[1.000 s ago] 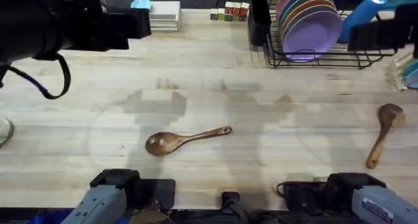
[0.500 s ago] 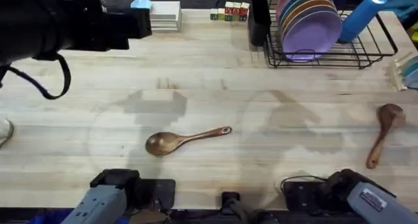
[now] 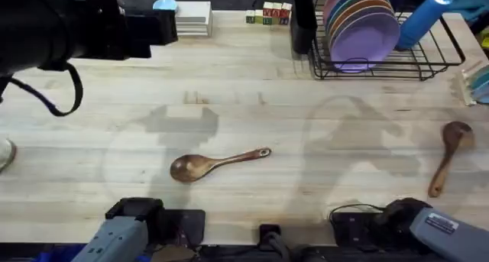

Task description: Pick up the spoon on the table one by one and put them onto the rack

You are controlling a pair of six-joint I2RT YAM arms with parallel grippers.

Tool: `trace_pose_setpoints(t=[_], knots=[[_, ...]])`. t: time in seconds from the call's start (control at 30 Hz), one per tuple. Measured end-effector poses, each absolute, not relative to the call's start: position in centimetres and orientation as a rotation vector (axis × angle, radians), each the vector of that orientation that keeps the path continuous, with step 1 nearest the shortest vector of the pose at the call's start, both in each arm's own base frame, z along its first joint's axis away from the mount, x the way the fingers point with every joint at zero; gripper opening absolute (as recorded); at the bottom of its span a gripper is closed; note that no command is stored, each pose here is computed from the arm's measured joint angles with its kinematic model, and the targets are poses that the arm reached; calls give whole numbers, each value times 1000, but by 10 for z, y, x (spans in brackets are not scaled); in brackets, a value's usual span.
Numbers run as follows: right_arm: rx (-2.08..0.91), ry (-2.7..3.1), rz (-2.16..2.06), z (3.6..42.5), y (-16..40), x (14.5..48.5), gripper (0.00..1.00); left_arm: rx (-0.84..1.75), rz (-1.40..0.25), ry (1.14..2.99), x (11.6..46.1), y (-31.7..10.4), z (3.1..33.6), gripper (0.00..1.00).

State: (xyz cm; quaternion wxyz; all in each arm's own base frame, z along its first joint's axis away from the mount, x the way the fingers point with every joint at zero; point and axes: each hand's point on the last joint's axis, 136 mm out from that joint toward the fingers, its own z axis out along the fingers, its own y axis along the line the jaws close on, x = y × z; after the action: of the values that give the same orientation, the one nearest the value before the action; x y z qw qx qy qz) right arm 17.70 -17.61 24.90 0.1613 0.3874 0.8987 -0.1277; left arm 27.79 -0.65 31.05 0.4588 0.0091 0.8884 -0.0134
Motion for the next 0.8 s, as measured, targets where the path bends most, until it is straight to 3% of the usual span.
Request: trace_pose_setpoints(t=[0.37,0.43,0.8], knots=[[1113,2615,-353,205,-184,187,996,22,-33,2188,278,-6,311,993],[1144,2636,-347,179,-186,183,996,22,-33,2188,278,-6,311,993],[1330,2586,-269,127,-206,155,995,22,-33,2195,277,-6,309,993]])
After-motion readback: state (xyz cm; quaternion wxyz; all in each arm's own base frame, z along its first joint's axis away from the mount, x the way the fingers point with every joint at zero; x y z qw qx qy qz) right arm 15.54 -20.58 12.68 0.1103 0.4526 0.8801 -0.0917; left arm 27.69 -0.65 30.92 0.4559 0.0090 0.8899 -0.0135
